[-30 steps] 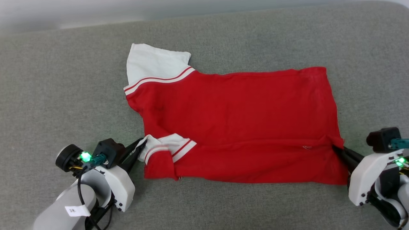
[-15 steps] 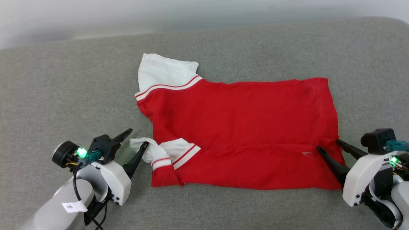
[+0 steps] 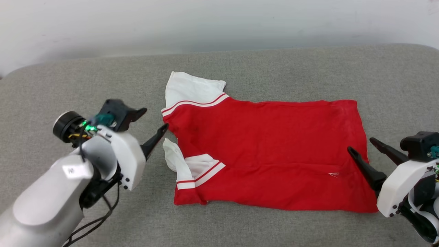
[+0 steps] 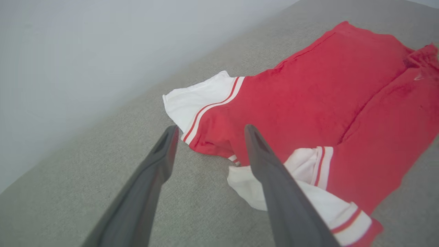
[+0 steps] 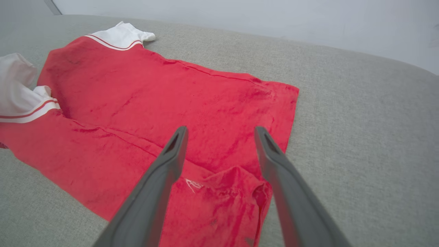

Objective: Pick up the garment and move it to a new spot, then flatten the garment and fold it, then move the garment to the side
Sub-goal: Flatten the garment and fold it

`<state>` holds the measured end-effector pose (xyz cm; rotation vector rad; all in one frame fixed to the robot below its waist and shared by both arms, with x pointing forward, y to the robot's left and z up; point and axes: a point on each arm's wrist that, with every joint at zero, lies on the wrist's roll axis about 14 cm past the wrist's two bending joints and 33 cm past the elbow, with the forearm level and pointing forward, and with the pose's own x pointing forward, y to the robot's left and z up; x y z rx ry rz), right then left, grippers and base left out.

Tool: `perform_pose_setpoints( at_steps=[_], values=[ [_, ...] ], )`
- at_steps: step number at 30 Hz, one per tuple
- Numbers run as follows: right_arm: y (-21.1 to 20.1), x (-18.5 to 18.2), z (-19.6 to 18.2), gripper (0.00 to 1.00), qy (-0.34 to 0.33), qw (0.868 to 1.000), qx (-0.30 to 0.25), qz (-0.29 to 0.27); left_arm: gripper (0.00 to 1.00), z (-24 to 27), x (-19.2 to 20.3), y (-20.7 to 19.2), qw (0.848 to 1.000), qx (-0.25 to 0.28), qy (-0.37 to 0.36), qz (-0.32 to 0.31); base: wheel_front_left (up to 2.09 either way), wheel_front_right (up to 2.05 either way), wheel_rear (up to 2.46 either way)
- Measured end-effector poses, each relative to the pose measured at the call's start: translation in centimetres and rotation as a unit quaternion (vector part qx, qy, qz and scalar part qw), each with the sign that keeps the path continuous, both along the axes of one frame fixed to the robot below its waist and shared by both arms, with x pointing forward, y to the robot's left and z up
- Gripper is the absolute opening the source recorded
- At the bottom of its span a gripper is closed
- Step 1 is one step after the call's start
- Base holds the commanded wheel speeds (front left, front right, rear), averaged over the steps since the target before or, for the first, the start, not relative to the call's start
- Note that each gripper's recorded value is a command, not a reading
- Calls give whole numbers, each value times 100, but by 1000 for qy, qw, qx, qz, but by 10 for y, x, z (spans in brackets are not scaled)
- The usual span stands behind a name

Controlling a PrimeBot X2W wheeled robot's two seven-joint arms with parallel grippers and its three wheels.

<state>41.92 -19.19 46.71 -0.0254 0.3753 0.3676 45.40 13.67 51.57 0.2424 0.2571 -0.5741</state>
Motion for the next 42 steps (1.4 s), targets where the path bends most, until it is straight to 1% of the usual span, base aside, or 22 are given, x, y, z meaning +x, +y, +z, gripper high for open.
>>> perform_pose_setpoints(
  at_steps=[3,5,7,11,15,17,20,23,26,28,30,33,34,35,37,39,42],
  values=[
    [1,-1,3,100,-2,1000,-1,0,100,-5,-7,-7,997,17,74,-7,0,0,0],
    [1,-1,4,100,-3,1000,-3,1,100,-13,-16,-10,991,48,124,-18,0,0,0],
    [2,-1,5,100,-4,1000,-4,2,100,-18,-26,-18,983,49,176,-30,0,0,0],
    [4,-3,4,100,1,1000,-5,4,100,-40,-49,-27,956,64,283,-52,0,0,0],
    [5,-1,2,100,5,1000,-7,5,100,-61,-61,-28,930,89,351,-62,0,0,0],
    [5,-1,-1,100,10,1000,-7,5,100,-73,-65,-31,921,96,372,-66,0,0,0],
    [4,3,-5,100,14,1000,-6,2,100,-88,-65,-38,910,88,400,-66,0,0,0],
    [-2,4,-11,100,22,1000,-9,-6,100,-105,-68,-43,899,96,420,-72,0,0,0],
    [-7,6,-16,100,28,999,-12,-12,100,-128,-79,-37,880,131,450,-77,0,0,0],
    [-8,7,-19,100,29,999,-13,-14,100,-137,-82,-33,871,142,464,-78,0,0,0],
    [-9,8,-22,100,32,999,-12,-16,100,-141,-84,-33,866,152,469,-84,0,0,0],
    [-11,8,-24,100,34,999,-14,-19,100,-144,-84,-32,865,159,467,-88,0,0,0],
    [-10,9,-23,100,34,999,-17,-15,63,-144,-84,-33,867,159,463,-89,0,0,0],
    [-11,10,-21,100,32,999,-24,-11,0,-143,-83,-33,870,157,459,-88,0,0,0],
    [-15,15,-12,100,24,999,-42,-7,0,-140,-82,-33,876,149,451,-85,0,0,0],
    [-19,16,-5,100,31,997,-66,1,0,-136,-82,-36,882,143,440,-88,0,0,0],
    [-25,10,-6,100,79,988,-127,26,0,-128,-81,-38,890,141,423,-92,0,0,0]
  ],
)
